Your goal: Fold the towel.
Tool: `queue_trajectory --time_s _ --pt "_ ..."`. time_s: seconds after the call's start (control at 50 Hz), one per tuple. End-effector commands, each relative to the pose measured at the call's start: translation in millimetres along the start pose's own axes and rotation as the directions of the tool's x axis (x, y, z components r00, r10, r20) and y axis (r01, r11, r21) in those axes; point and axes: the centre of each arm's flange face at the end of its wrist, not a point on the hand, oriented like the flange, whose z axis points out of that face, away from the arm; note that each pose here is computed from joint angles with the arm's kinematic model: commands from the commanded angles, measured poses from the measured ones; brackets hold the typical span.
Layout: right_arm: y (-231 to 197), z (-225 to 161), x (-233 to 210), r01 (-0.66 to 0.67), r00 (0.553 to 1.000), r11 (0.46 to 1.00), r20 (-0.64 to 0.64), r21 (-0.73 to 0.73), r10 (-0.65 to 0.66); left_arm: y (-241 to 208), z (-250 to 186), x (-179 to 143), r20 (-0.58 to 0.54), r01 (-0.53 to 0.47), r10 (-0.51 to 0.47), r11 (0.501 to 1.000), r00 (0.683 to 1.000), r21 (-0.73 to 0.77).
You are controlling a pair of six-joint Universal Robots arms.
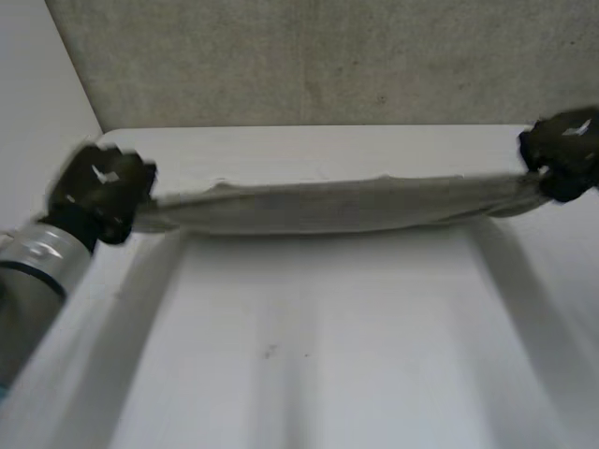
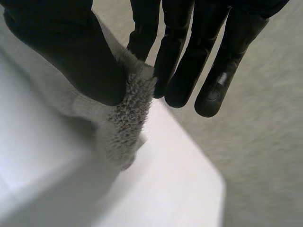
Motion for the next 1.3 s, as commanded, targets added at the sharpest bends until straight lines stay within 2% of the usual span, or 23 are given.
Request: queue_trajectory --time_s 0.02,0.16,0.26,0.44,0.5,0.54,0.6,0.62,0.64,0.66,0.7,0.72,0.76,0.82,0.88,0.92,0.98,1.02,1.04,1.08,1.1,1.2,1.3 --pt "-49.9 -43.8 28.6 0.091 0.992 0.994 -0.094 0.065 -0.085 -49.8 -28.5 -25.2 0.044 0.018 -0.021 0.997 0.999 0.077" --pt "-33.8 -41.2 18.3 0.086 0.996 0.996 -0.007 -0.022 -0.086 -41.7 -27.2 -17.9 0.002 0.031 -0.031 0.999 1.000 0.021" --pt "12.9 -2.0 1.3 0.130 0.988 0.977 0.103 -0.171 -0.113 17.3 7.7 10.8 -0.104 0.045 -0.066 0.981 0.992 -0.187" --pt "36.4 44.3 -40.6 0.224 0.967 0.943 0.174 -0.245 -0.184 70.2 56.3 35.5 -0.190 -0.003 -0.057 0.953 0.980 -0.302" --pt "28.2 67.2 -43.3 0.241 0.969 0.954 0.102 -0.180 -0.225 66.8 78.6 29.6 -0.162 -0.012 -0.029 0.969 0.986 -0.249" --pt "10.2 89.8 -30.2 0.232 0.971 0.971 -0.048 -0.056 -0.235 41.2 103.5 11.5 -0.067 -0.005 -0.002 0.995 0.998 -0.101" --pt "-6.2 98.4 -17.6 0.227 0.965 0.973 -0.146 0.034 -0.220 24.4 114.6 1.2 -0.009 -0.005 0.005 1.000 1.000 -0.002" --pt "-24.8 104.4 -4.3 0.224 0.952 0.965 -0.243 0.137 -0.187 3.7 123.5 -10.9 0.055 -0.003 -0.003 0.993 0.999 0.115" --pt "-45.5 106.0 8.4 0.229 0.933 0.942 -0.331 0.246 -0.141 -20.0 129.1 -25.5 0.127 -0.012 -0.020 0.970 0.992 0.243" --pt "-45.8 106.0 8.5 0.229 0.933 0.941 -0.332 0.247 -0.140 -20.3 129.2 -25.6 0.128 -0.012 -0.020 0.970 0.992 0.244" --pt "-93.0 91.5 31.7 0.262 0.883 0.848 -0.470 0.461 -0.018 -65.0 127.0 -53.6 0.246 -0.035 -0.091 0.885 0.965 0.464" --pt "-93.2 91.4 31.8 0.262 0.882 0.847 -0.470 0.462 -0.017 -65.3 126.9 -53.8 0.247 -0.035 -0.091 0.884 0.965 0.465" --pt "-117.9 71.8 46.4 0.296 0.841 0.769 -0.537 0.567 0.072 -94.5 118.8 -73.9 0.319 -0.058 -0.166 0.806 0.933 0.589" --pt "-119.5 67.1 46.8 0.296 0.838 0.764 -0.540 0.573 0.081 -100.8 115.1 -77.4 0.328 -0.053 -0.191 0.792 0.925 0.609" --pt "-110.4 67.1 41.6 0.269 0.855 0.795 -0.515 0.544 0.063 -100.9 111.5 -78.5 0.318 -0.027 -0.206 0.801 0.926 0.598" --pt "-94.2 70.6 27.8 0.214 0.894 0.847 -0.446 0.487 0.031 -84.7 111.7 -71.9 0.295 0.009 -0.199 0.843 0.935 0.538" --pt "-82.1 73.4 18.4 0.181 0.918 0.877 -0.397 0.445 0.012 -73.1 111.6 -66.6 0.283 0.026 -0.191 0.866 0.940 0.499" --pt "-55.8 77.9 -4.1 0.124 0.958 0.923 -0.287 0.364 -0.015 -42.9 110.5 -49.8 0.242 0.063 -0.173 0.913 0.955 0.403" --pt "-55.7 77.9 -4.3 0.124 0.958 0.923 -0.287 0.363 -0.016 -42.7 110.4 -49.7 0.242 0.063 -0.173 0.913 0.955 0.403" --pt "-24.5 81.8 -29.0 0.077 0.984 0.957 -0.176 0.280 -0.028 -9.9 104.8 -29.3 0.191 0.098 -0.161 0.948 0.968 0.304" --pt "-24.4 81.8 -29.2 0.077 0.984 0.957 -0.175 0.279 -0.028 -9.7 104.7 -29.2 0.191 0.098 -0.161 0.948 0.968 0.304" --pt "45.6 91.1 -84.6 0.021 0.999 0.992 0.044 0.122 -0.027 60.3 88.9 15.7 0.078 0.141 -0.148 0.986 0.986 0.090" --pt "81.0 93.2 -107.9 0.002 0.992 1.000 0.128 0.031 -0.006 89.4 75.6 29.7 0.047 0.117 -0.116 0.993 0.992 -0.016"
